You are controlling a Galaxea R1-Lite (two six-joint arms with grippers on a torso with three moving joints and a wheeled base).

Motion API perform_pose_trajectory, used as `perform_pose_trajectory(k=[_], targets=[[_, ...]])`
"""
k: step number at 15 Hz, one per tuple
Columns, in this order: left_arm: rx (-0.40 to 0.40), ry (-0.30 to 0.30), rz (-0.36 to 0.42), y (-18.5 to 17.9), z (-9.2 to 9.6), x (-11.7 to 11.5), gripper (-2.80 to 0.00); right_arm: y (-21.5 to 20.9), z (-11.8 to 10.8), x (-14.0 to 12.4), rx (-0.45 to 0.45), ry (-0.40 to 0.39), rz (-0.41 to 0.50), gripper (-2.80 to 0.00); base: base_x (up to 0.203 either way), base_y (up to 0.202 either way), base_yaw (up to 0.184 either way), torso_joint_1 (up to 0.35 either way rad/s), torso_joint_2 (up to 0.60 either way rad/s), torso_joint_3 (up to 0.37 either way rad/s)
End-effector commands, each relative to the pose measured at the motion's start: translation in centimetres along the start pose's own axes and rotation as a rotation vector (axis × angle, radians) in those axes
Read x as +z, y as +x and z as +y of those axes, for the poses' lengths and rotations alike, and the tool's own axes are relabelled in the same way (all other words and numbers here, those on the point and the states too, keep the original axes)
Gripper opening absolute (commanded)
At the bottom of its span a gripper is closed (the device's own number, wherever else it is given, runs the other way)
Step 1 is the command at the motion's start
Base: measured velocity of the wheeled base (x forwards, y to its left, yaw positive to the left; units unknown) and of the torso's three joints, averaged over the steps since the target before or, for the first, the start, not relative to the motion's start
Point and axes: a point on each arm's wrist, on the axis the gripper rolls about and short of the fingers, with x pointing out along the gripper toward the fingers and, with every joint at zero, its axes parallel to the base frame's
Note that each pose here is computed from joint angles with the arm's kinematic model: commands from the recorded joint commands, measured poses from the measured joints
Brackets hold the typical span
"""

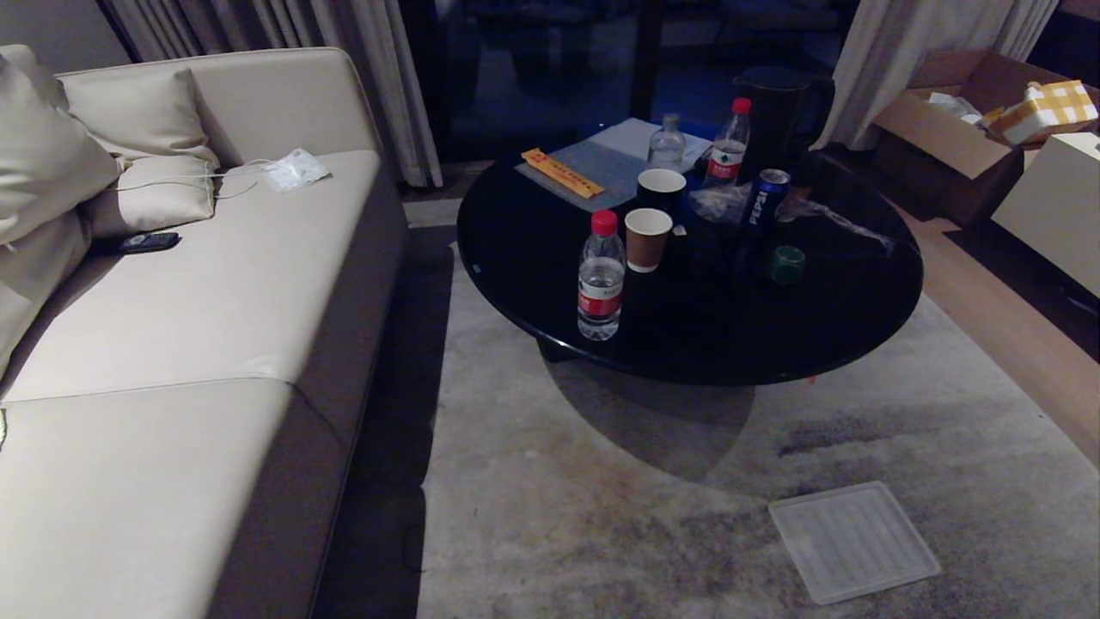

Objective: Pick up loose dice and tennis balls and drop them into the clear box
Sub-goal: Put the toys in the box

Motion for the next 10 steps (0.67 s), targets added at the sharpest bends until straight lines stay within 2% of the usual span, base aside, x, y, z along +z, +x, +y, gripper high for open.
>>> perform_pose_trajectory(k=[1,10], targets=[[0.001,-0.001,-0.002,-0.01,0.0,0.0,-2.8,0.0,0.0,-0.01,0.0,0.0,0.001,-2.8,0.0,0.0,0.0,0.0,0.0,0.0],[0.001,-0.001,-0.001,-0.01,0.0,0.0,-2.8,0.0,-0.01,0.0,-0.008,0.026,0.0,-2.8,0.0,0.0,0.0,0.0,0.0,0.0]])
